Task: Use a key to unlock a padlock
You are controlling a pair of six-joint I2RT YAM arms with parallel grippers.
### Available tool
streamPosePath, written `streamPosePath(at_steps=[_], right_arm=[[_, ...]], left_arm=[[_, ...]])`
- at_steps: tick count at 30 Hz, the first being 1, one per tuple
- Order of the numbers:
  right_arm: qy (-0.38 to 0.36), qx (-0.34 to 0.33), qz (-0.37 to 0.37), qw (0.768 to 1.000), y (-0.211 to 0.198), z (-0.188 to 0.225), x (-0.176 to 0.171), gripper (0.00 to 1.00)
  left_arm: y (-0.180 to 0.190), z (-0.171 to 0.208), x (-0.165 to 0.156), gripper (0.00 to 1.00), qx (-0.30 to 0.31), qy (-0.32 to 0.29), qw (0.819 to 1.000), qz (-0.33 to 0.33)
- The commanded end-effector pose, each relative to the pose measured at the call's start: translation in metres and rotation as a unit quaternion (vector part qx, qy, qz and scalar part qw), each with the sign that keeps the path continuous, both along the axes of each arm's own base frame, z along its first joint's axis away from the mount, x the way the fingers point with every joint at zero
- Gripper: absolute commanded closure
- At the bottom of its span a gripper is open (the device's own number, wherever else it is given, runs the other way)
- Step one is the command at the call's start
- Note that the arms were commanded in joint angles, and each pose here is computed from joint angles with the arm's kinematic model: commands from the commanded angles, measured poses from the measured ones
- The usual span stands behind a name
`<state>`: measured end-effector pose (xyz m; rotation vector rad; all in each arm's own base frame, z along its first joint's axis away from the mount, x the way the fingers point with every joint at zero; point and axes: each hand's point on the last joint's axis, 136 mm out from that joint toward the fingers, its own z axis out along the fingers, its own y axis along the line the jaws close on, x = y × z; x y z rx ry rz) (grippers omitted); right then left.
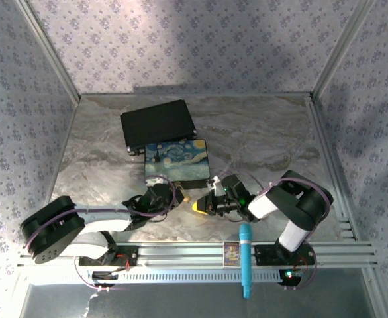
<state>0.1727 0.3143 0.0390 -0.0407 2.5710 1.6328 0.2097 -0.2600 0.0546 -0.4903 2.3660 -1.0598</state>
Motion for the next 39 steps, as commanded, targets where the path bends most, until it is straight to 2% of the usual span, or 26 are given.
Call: streamPosePath(at_steps=[1,19,39], right_arm=[[-0.012,0.022,-0.007,1.000,0.004,0.011,0.007,1.00],[-0.008,0.013,-0.016,1.000,-0.008,0.002,0.003,1.00],[-0.030,0.068,-0.022,0.997,0.015,0.025,0.029,1.00]], left_arm=[[-0.006,0.012,0.005,1.00,-0.033,-0.008,0.999,0.006],[-0.009,0.015,0.007,1.00,-0.032,-0.009,0.999,0.004],[-0.018,0.019,-0.001,1.00,-0.048,-0.003,0.999,-0.009]])
